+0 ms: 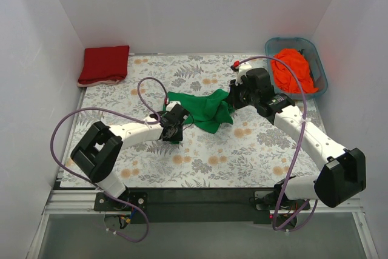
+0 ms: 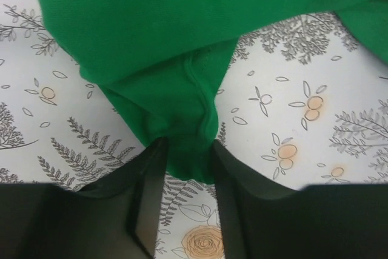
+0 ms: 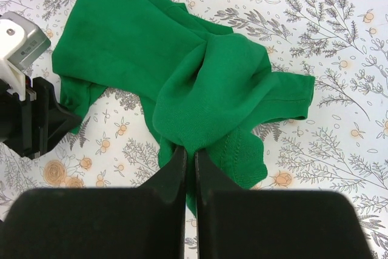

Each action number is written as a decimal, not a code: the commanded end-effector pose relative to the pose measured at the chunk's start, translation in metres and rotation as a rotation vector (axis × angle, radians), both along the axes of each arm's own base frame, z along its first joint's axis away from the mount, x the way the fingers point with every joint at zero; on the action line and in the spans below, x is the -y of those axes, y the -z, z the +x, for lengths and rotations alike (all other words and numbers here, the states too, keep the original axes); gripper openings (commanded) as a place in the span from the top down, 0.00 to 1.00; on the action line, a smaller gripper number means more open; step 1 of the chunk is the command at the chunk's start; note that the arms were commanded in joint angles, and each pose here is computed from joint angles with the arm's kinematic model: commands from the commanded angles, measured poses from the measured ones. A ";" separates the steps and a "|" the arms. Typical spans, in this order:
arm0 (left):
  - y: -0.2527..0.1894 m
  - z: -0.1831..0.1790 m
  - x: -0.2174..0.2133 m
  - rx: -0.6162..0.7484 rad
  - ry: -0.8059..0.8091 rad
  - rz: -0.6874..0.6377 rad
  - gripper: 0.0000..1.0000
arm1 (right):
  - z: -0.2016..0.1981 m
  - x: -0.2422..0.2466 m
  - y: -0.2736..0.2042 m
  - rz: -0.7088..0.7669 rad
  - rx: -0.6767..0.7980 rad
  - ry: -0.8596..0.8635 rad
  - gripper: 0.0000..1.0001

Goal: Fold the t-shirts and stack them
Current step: Flatten the tshirt out

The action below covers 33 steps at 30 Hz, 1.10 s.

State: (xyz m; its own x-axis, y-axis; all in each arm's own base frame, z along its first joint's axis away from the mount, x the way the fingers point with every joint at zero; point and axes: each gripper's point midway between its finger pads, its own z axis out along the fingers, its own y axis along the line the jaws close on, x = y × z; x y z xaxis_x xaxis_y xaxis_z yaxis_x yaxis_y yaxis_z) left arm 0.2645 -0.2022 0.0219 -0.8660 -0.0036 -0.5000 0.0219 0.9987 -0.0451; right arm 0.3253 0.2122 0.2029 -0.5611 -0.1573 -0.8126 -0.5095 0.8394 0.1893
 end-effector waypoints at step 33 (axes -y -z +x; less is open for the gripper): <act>-0.176 0.052 -0.183 0.706 -0.327 0.199 1.00 | 0.093 0.109 -0.023 -0.218 0.081 0.479 0.62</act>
State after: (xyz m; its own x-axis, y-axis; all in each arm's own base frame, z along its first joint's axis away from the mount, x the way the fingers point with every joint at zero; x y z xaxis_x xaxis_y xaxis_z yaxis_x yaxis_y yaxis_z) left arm 0.2992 -0.0100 0.2181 -0.2829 -0.0785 -0.9559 -0.3484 0.9370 0.0262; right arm 0.3874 0.1093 0.2492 -0.4788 -0.0497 -0.8765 -0.1058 0.9944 0.0014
